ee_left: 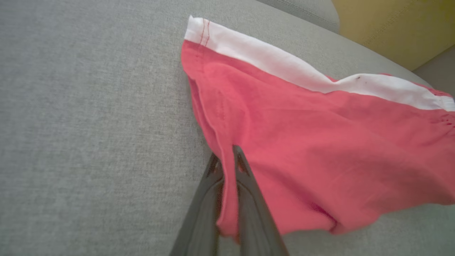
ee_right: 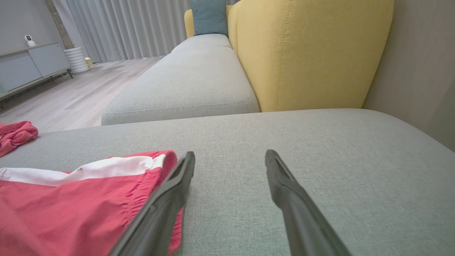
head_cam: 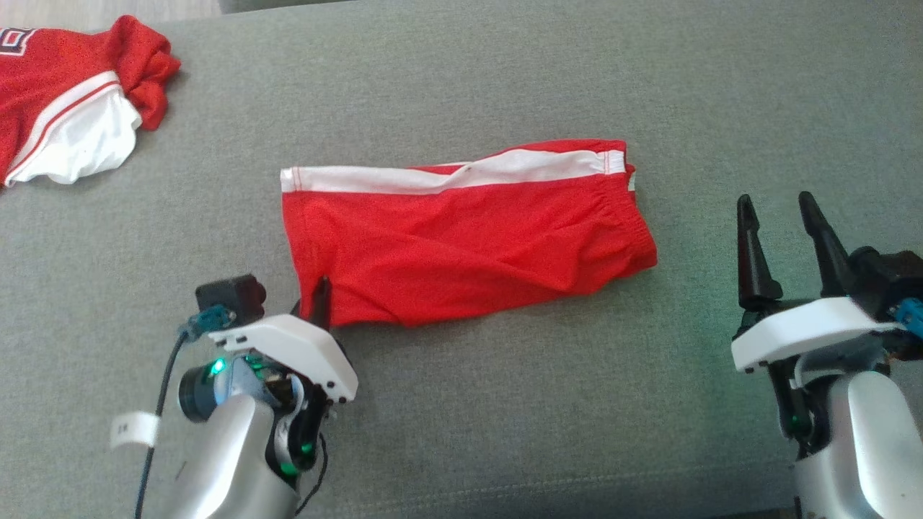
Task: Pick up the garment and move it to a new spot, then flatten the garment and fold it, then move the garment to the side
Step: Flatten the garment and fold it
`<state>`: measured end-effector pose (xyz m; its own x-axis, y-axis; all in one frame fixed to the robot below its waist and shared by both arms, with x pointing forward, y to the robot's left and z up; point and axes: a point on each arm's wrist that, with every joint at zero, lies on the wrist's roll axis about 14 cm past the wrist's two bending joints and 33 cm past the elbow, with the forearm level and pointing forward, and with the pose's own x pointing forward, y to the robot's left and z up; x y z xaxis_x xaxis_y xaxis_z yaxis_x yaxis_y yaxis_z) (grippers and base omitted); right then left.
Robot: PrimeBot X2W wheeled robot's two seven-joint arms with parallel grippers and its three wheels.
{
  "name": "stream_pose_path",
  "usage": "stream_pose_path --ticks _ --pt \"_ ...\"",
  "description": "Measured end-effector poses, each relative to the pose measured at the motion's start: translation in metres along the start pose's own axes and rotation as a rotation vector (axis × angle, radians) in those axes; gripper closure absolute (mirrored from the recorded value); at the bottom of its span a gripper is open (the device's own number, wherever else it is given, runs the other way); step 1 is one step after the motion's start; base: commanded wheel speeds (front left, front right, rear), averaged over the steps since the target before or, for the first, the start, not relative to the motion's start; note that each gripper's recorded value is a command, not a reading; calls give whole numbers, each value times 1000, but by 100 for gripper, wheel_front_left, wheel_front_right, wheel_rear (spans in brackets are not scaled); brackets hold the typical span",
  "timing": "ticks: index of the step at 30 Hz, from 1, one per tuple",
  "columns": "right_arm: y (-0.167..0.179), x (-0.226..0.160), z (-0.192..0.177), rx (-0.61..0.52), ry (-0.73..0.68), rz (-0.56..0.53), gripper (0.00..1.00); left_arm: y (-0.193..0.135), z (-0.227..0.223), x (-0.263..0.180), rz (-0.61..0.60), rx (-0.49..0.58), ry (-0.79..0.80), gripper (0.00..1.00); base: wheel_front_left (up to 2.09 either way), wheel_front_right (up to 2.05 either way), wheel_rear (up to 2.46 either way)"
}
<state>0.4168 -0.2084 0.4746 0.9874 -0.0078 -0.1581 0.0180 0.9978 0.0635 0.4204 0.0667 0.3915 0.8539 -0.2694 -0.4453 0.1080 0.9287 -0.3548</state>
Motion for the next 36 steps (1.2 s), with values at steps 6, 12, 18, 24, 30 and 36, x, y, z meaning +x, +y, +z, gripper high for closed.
stream_pose_path --ticks 6,12,18,24,30,36 --pt "8 2 -4 -16 33 34 0 -7 14 -8 -8 -1 -73 0 0 0 0" --pt "8 0 -4 -20 50 42 0 -13 52 -20 -25 45 -260 0 0 0 0" --pt "9 -1 -4 -28 84 55 0 -9 82 -43 -14 106 -429 0 0 0 0" --pt "26 13 -10 -47 202 119 0 8 75 -60 44 127 -450 0 0 0 0" --pt "43 33 -16 -73 320 190 0 28 69 -69 106 140 -446 0 0 0 0" --pt "52 34 -52 -70 488 233 0 40 68 -75 145 133 -454 0 0 0 0"
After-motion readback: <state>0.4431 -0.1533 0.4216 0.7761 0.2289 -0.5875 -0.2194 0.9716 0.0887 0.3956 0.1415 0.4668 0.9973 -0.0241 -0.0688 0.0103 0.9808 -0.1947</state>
